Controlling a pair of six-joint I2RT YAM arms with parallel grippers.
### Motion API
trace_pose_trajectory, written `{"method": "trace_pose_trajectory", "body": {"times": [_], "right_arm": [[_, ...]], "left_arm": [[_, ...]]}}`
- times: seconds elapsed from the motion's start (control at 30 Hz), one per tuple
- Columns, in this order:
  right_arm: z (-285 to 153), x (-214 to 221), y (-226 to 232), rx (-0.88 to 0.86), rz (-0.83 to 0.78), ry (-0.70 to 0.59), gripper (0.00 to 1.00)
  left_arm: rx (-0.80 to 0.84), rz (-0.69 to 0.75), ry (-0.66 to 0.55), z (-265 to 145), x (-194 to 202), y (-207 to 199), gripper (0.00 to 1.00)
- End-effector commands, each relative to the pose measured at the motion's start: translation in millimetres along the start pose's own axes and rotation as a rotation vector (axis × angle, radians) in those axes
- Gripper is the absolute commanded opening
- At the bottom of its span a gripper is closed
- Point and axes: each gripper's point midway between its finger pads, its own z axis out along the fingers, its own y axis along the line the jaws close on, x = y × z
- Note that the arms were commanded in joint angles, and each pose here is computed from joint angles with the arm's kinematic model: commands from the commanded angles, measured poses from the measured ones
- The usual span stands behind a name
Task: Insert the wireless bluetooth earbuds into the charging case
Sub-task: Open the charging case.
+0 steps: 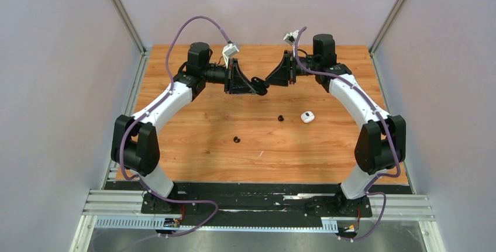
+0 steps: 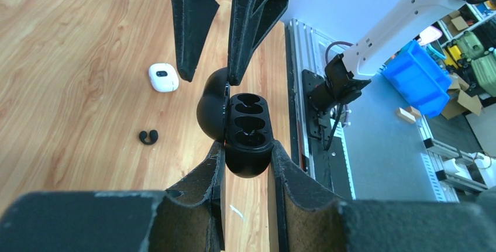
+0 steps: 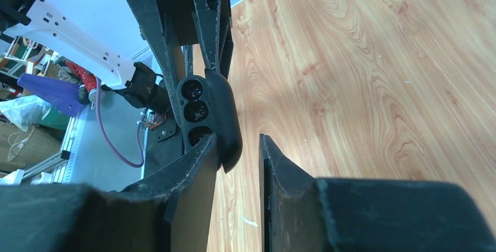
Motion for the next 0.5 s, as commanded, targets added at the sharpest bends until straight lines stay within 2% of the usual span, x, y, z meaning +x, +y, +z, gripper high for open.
{"method": "trace_pose_trajectory", "body": {"times": [0.0,0.27,0.37,0.47], "right_arm": [[1.0,-4.1,12.7,-0.038,-0.055,-0.01,0.3],[2.1,-0.5,19.0,-0.06,-0.059,-0.003,0.41],[2.7,-0.7,16.5,-0.052,-0.055,-0.004,0.34],[2.9,-2.2,17.4,-0.061,-0.061,-0.005,0.21]], "left_arm": [[0.015,0.027,-0.025,0.8,-8.9,-6.8,0.0],[0.014,0.014,-0.037,1.9,-12.2,-5.4,0.0],[0.018,0.014,-0.037,1.8,-12.3,-6.4,0.0],[0.019,0.014,-0.035,1.6,-11.7,-6.9,0.0]]}}
